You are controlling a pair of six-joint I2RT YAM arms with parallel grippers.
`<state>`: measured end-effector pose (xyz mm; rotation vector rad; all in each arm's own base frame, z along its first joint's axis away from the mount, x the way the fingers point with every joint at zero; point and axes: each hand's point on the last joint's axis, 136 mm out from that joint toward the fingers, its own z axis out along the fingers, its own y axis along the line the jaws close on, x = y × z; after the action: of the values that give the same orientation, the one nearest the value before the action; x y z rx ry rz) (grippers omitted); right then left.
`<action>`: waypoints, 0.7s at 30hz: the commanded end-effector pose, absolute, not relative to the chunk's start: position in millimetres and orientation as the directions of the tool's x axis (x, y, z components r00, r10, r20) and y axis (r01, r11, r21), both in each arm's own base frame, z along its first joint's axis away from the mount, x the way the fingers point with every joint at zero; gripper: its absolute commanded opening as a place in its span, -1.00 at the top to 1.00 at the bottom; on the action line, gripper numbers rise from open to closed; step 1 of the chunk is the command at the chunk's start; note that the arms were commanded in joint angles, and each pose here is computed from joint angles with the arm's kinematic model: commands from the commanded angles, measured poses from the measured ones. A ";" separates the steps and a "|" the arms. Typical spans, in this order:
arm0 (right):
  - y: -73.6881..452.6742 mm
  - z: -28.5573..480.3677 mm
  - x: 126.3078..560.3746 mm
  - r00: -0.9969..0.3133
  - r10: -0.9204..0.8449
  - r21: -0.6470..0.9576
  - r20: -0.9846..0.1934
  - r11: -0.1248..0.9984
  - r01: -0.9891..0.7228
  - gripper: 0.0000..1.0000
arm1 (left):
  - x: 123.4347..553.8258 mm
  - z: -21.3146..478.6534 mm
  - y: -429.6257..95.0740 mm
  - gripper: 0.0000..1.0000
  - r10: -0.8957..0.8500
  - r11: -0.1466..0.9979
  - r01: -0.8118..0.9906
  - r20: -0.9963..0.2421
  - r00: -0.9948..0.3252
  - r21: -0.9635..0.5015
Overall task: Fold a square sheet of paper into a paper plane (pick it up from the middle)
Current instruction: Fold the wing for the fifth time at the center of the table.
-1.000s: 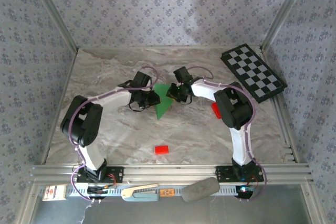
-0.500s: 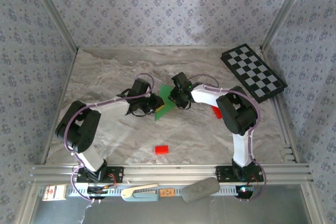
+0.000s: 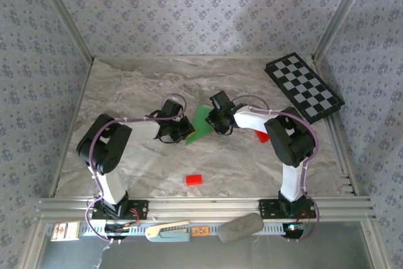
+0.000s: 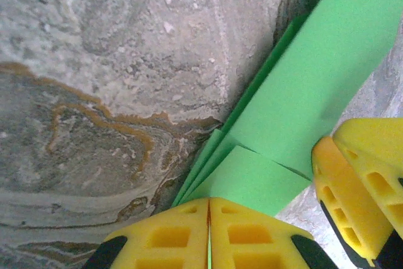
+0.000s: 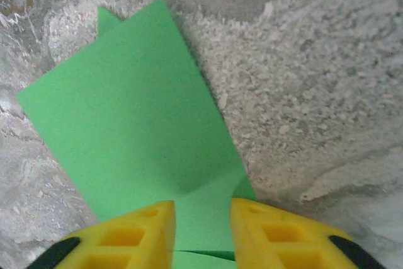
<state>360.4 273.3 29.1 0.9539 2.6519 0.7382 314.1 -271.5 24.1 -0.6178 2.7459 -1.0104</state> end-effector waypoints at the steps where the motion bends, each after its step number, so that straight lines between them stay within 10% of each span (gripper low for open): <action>1: 259.4 34.7 356.3 -0.776 0.627 0.503 -0.066 0.693 0.517 0.20 | 312.6 13.6 -266.0 0.82 -0.424 0.721 -0.347 0.014 -0.906 -0.600; 8: 234.8 68.9 356.6 -0.818 0.536 0.597 -0.206 0.732 0.329 -0.09 | 307.4 5.0 -257.8 0.86 -0.383 0.743 -0.355 0.075 -0.921 -0.567; 21: 255.2 47.1 334.9 -0.888 0.460 0.638 -0.021 0.690 0.342 0.00 | 304.0 -0.2 -255.9 0.86 -0.274 0.768 -0.296 0.127 -0.953 -0.567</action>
<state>338.1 245.8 49.7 0.6536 2.6814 0.9394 319.5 -267.7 20.9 -0.4702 2.8854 -1.0567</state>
